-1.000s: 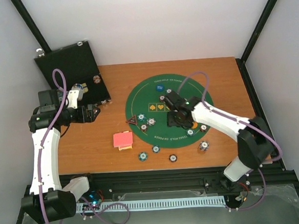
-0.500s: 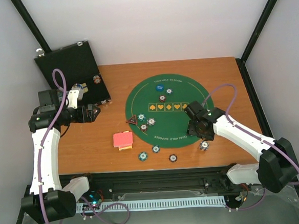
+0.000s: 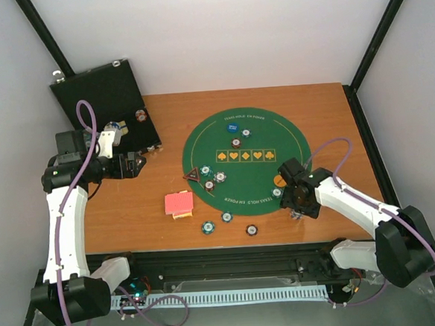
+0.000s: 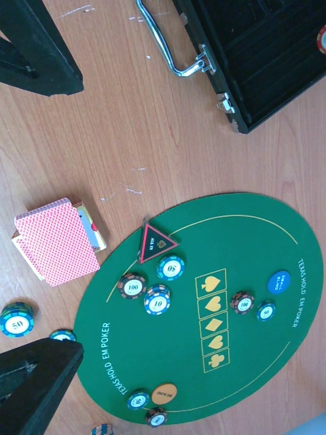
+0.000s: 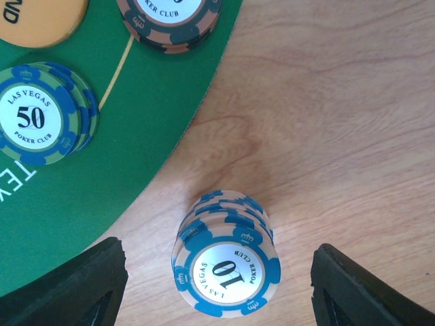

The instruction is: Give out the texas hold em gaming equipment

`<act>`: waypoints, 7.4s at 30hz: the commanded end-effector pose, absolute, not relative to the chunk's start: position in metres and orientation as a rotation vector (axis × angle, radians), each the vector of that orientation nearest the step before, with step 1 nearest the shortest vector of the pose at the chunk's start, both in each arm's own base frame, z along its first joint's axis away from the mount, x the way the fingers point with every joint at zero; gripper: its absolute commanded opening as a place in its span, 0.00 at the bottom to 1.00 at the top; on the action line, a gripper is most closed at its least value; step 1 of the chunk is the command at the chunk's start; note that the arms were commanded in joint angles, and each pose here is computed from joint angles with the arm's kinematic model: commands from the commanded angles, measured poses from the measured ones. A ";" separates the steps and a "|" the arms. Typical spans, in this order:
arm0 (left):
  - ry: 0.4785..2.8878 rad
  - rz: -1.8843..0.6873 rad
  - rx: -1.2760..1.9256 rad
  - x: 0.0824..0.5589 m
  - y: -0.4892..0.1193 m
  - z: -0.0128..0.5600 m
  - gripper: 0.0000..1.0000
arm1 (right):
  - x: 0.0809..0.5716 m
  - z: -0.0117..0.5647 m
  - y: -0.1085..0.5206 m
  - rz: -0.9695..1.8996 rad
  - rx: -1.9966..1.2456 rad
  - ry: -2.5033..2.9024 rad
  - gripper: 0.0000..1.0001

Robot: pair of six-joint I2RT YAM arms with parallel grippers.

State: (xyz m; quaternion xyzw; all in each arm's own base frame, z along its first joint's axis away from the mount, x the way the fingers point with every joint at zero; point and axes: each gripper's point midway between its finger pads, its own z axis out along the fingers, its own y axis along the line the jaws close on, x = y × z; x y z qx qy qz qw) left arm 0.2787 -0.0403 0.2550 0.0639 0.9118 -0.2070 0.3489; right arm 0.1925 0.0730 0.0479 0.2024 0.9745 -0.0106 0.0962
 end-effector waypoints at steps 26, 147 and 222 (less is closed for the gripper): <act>2.338 -0.540 0.179 0.284 -0.040 0.260 1.00 | 0.195 0.032 0.076 -0.003 0.623 2.890 0.32; 2.381 -0.564 0.146 0.279 -0.041 0.256 1.00 | 0.284 0.119 0.110 0.129 0.360 2.759 0.72; 2.338 -0.550 0.173 0.256 -0.046 0.274 1.00 | 0.181 0.042 0.079 -0.049 0.474 2.892 0.75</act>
